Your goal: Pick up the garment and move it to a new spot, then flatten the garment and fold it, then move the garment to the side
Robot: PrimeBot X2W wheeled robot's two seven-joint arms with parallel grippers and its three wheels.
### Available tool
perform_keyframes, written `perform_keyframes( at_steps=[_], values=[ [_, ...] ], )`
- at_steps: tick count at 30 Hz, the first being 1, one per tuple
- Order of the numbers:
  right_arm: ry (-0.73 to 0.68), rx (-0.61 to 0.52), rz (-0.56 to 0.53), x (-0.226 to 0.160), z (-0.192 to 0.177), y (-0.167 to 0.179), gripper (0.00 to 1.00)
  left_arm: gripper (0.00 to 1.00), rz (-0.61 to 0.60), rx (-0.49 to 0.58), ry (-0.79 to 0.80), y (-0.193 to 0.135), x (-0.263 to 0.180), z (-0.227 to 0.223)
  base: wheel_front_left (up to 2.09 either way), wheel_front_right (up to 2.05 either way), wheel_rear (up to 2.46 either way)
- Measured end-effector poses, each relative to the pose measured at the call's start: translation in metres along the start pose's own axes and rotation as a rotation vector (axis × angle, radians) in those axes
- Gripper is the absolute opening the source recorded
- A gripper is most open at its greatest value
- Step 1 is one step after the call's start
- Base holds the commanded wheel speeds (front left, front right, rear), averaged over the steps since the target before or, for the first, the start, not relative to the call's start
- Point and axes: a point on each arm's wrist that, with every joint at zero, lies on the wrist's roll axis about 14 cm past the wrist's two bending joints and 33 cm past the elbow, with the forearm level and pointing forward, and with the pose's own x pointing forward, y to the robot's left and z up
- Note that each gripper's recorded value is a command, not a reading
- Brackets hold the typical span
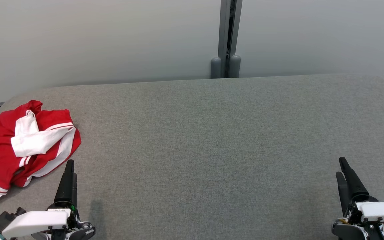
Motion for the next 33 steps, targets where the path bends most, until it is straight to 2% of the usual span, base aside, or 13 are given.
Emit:
perform_keyframes(
  at_steps=[18,33],
  values=[
    [-0.018,-0.341,-0.031,-0.001,0.000,-0.008,1.00,1.00,0.031,0.376,-0.002,0.007,0.001,-0.003,0.00,0.00,0.00],
    [-0.031,-0.564,-0.018,-0.001,0.001,-0.005,1.00,1.00,0.057,0.617,-0.006,0.014,0.001,-0.004,0.00,0.00,0.00]
  ],
)
